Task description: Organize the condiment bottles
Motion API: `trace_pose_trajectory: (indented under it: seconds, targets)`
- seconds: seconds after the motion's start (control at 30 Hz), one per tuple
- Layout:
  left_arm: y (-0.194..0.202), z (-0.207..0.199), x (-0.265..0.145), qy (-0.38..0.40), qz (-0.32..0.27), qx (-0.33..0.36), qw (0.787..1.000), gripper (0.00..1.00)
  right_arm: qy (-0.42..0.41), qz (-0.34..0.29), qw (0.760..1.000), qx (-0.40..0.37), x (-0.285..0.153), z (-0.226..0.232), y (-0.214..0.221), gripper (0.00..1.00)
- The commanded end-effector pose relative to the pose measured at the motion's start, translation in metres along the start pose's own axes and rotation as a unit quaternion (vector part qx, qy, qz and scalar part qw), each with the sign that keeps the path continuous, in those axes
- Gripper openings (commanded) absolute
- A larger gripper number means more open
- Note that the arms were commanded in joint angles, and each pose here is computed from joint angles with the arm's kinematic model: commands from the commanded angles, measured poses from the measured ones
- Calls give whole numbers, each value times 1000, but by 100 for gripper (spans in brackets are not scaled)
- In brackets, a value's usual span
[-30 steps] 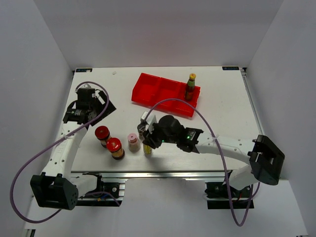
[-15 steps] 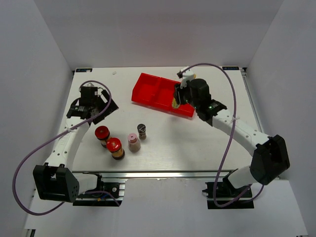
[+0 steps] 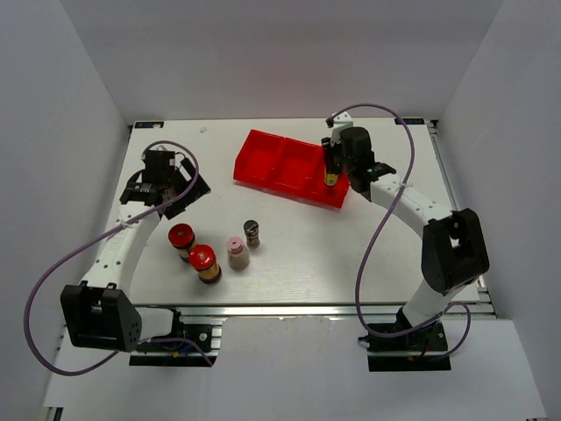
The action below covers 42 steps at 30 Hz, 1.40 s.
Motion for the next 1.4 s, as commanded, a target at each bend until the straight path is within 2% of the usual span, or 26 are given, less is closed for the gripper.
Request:
trace_pose_trajectory:
  seconds: [0.0, 0.27, 0.87, 0.97, 1.0, 1.17, 1.37]
  targets:
    - [-7, -4, -7, 7, -12, 4, 1000, 98, -7, -81, 997, 19, 4, -7, -40, 22]
    - [-5, -2, -4, 0, 1, 6, 1000, 98, -15, -56, 997, 50, 23, -13, -19, 21]
    - [-1, 1, -4, -5, 4, 7, 1000, 98, -33, -15, 995, 97, 19, -9, 13, 36]
    - [0, 1, -5, -4, 2, 7, 1000, 98, -32, -15, 995, 97, 16, -9, 13, 46]
    - [0, 2, -5, -4, 2, 7, 1000, 98, -30, -14, 995, 98, 14, -9, 12, 61]
    - [1, 1, -7, 0, 2, 8, 1000, 98, -36, -23, 995, 94, 2, -10, 6, 89]
    - [2, 3, -9, -5, 2, 6, 1000, 98, -85, -49, 993, 65, -20, -6, -12, 90]
Point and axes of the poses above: each gripper's point midway between its finger pads, its own x axis out along the fingers, its own z axis along the line the jaws close on, y = z × x, the point moved 10 cm from there along -x, back along the fingers, and after that the axes turned 3 degrees about x, right-handed, at the moved point
